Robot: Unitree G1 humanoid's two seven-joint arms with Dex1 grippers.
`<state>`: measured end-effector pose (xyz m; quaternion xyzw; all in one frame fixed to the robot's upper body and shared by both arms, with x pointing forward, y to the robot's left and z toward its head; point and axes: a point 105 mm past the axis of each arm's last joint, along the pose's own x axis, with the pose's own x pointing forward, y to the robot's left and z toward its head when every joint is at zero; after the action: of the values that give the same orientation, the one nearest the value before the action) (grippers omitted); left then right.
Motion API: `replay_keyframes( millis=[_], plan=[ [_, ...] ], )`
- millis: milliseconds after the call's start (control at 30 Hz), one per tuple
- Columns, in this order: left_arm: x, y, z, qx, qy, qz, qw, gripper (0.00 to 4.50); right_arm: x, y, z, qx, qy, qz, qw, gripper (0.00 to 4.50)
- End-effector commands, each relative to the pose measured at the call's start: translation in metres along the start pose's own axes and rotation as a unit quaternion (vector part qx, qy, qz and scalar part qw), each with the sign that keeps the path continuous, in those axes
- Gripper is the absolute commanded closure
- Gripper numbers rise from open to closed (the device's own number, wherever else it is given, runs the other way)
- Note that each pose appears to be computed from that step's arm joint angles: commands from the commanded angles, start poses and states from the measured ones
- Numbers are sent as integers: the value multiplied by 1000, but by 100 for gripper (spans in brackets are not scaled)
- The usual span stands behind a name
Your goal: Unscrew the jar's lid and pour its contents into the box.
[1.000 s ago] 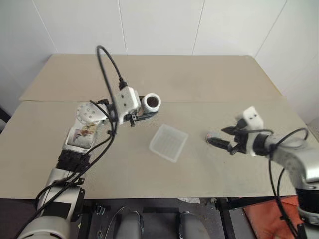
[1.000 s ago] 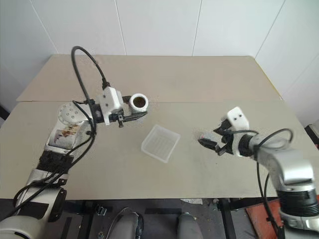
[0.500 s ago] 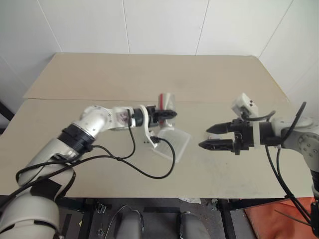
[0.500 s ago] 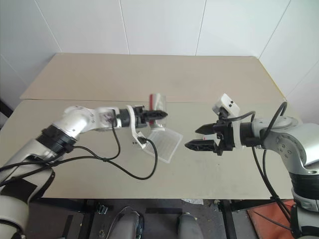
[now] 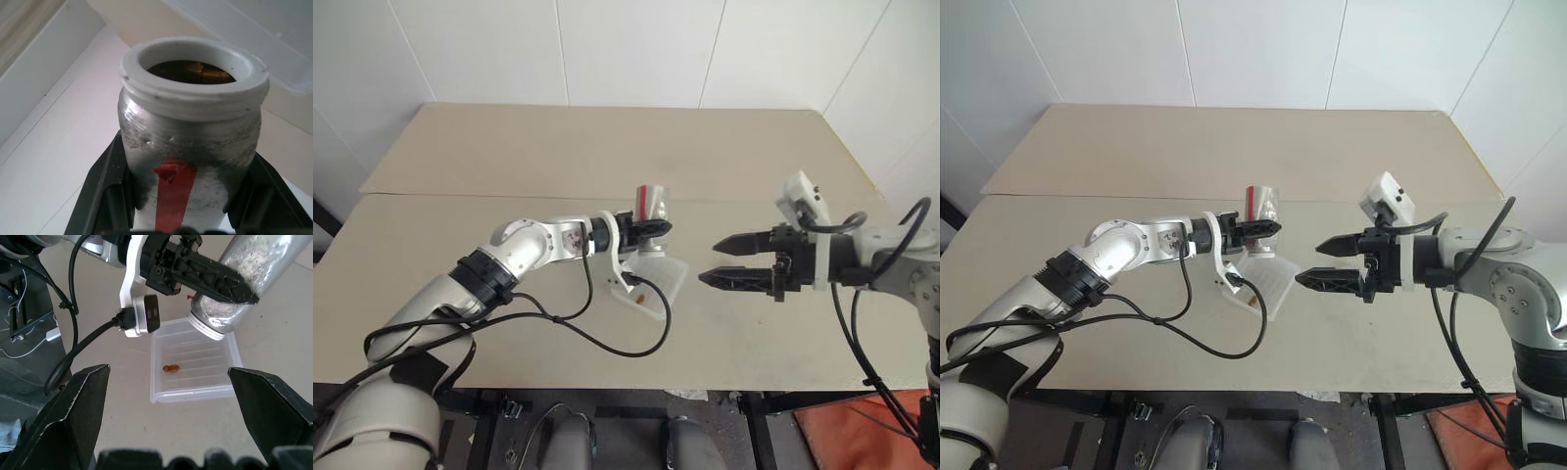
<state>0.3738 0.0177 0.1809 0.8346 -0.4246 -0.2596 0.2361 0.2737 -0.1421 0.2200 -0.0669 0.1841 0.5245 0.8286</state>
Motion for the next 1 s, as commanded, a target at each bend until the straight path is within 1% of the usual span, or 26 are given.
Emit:
replay_keyframes(
  millis=[33,67,100,133,167,233,267,300,333,367,433,467,533,567,600,667,733,800,967,1000],
  plan=[
    [-8,13,-19,-164,56,58,983,257,-5,7,10,-33,-15,-3,999,2],
    [-12,11,-28,-261,91,65,959,257,-4,8,10,-37,-17,-3,999,2],
    [-17,9,-32,-325,101,73,937,257,-4,8,11,-40,-19,-3,999,2],
    [-24,5,-41,-397,125,78,906,257,-4,9,12,-46,-23,-5,999,2],
    [-32,-1,-50,-458,151,86,872,257,-4,10,14,-51,-26,-5,998,2],
    [-44,-10,-60,-540,178,105,816,257,-4,11,16,-62,-31,-5,998,2],
    [-49,-16,-65,-610,197,119,758,257,-4,10,17,-69,-33,-7,997,2],
    [-53,-21,-66,-663,200,132,709,257,-4,10,18,-74,-33,-8,997,2],
    [-58,-26,-67,-722,203,151,644,257,-5,9,18,-80,-33,-9,996,2],
    [-62,-32,-66,-765,201,162,590,257,-5,8,19,-84,-32,-11,996,2],
    [-70,-43,-64,-807,204,169,527,257,-6,6,18,-92,-28,-15,995,2],
    [-74,-48,-63,-818,209,168,510,257,-7,6,18,-97,-25,-16,995,2],
    [-83,-62,-57,-850,209,166,454,257,-10,5,18,-106,-24,-21,994,2],
    [-86,-68,-53,-863,208,166,430,257,-11,4,18,-111,-24,-24,993,2],
    [-88,-74,-48,-870,208,163,416,257,-12,4,19,-115,-25,-25,993,2],
    [-90,-80,-42,-877,205,165,401,257,-15,4,19,-123,-29,-28,992,2],
    [-90,-88,-32,-880,206,167,394,257,-17,5,18,-135,-33,-29,990,2],
    [-89,-92,-28,-886,203,177,377,257,-19,7,17,-140,-33,-25,989,2],
    [-84,-101,-23,-886,224,175,368,257,-20,11,17,-143,-37,-19,989,2],
    [-84,-105,-20,-887,231,169,363,222,-20,11,17,-144,-38,-21,989,0]
  ],
)
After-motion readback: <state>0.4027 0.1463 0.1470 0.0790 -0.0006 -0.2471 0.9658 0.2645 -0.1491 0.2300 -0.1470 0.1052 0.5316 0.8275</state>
